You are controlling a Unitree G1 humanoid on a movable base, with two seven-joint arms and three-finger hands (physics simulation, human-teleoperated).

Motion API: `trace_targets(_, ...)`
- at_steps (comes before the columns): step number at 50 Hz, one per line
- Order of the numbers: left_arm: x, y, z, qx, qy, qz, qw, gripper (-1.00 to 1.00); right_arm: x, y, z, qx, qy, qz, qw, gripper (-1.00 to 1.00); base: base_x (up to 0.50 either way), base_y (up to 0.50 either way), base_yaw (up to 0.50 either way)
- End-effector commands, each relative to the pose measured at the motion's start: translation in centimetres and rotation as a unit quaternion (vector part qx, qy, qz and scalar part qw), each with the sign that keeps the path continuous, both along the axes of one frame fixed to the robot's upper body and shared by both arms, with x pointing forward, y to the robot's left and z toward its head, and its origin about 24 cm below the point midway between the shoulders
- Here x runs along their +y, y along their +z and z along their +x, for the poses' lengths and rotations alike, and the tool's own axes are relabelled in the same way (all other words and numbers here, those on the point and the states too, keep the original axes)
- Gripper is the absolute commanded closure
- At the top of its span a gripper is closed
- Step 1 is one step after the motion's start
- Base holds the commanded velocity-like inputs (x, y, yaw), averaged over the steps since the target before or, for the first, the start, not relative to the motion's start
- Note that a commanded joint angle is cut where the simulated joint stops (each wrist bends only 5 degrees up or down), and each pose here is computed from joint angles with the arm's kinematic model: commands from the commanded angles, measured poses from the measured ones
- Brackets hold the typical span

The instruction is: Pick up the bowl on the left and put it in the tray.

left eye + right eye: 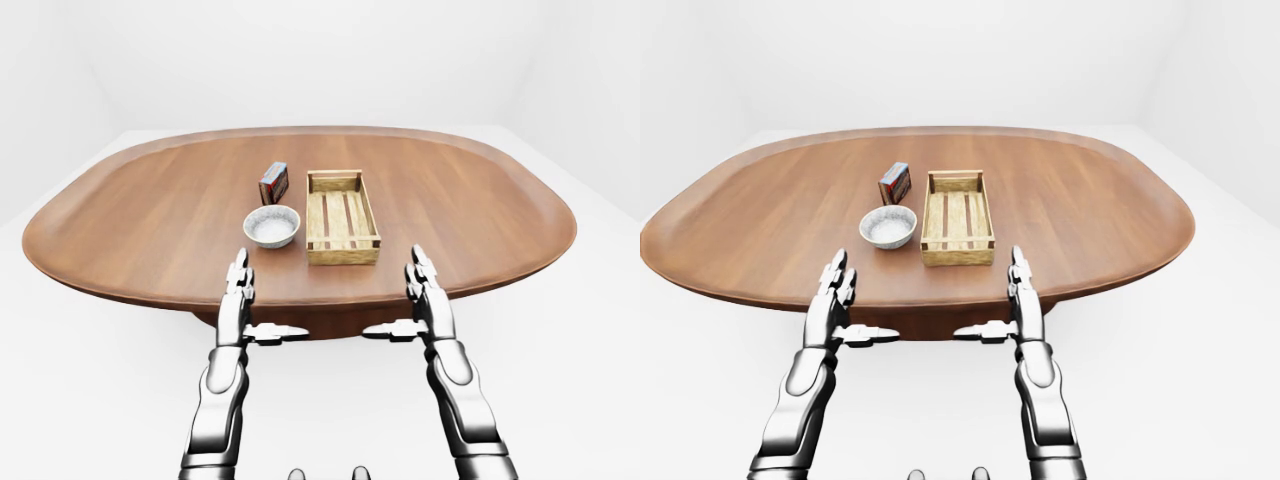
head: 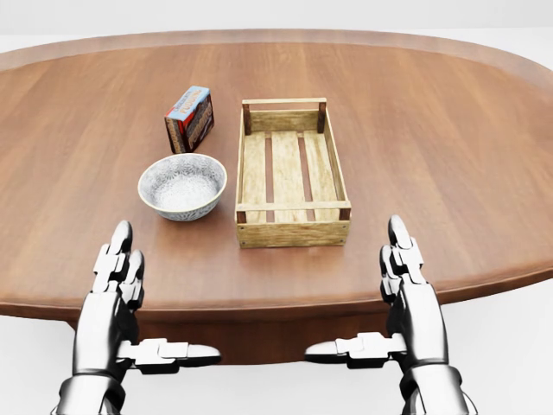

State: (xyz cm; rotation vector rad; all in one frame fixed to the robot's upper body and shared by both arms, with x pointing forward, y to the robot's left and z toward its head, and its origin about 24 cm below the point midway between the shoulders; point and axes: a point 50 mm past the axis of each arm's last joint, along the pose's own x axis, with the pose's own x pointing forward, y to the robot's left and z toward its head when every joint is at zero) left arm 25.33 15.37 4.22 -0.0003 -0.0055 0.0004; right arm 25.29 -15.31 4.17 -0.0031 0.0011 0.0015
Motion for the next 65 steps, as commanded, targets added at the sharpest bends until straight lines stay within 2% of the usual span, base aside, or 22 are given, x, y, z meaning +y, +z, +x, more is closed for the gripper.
trace_targets(1, 1.0, 0.2, 0.1, -0.007, 0.001, 0.000, 1.000, -1.00, -0.5, 0.0, -0.1, 0.003, 0.003, -0.009, 1.000, -1.00, 0.00, 0.00, 0.00)
trace_targets(18, 1.7, 1.5, -0.3, -0.018, 0.007, -0.011, 1.000, -1.00, 0.0, 0.9, -0.7, 0.001, 0.006, -0.017, 1.000, -1.00, 0.00, 0.00, 0.00)
trace_targets(22, 2.4, 2.2, -0.3, -0.022, 0.015, -0.018, 0.999, -1.00, 0.1, 2.4, -1.2, -0.029, 0.004, -0.019, 0.999, -1.00, 0.00, 0.00, 0.00)
trace_targets(42, 5.0, 6.4, -1.3, -0.114, 0.047, -0.042, 0.991, -1.00, 0.3, 5.0, -2.8, -0.082, 0.008, -0.031, 0.996, -1.00, 0.00, 0.00, 0.00)
trace_targets(51, 6.3, 7.7, -1.5, -0.142, 0.062, -0.050, 0.987, -1.00, 1.3, 8.3, -4.9, -0.155, 0.016, -0.052, 0.986, -1.00, 0.00, 0.00, 0.00)
trace_targets(60, 6.5, 7.9, -1.7, -0.149, 0.066, -0.052, 0.985, -1.00, 2.0, 11.2, -7.3, -0.216, 0.024, -0.061, 0.974, -1.00, 0.00, 0.00, 0.00)
trace_targets(65, 6.5, 8.0, -1.8, -0.150, 0.067, -0.051, 0.985, -1.00, 2.1, 11.9, -7.9, -0.232, 0.024, -0.065, 0.970, -1.00, 0.00, 0.00, 0.00)
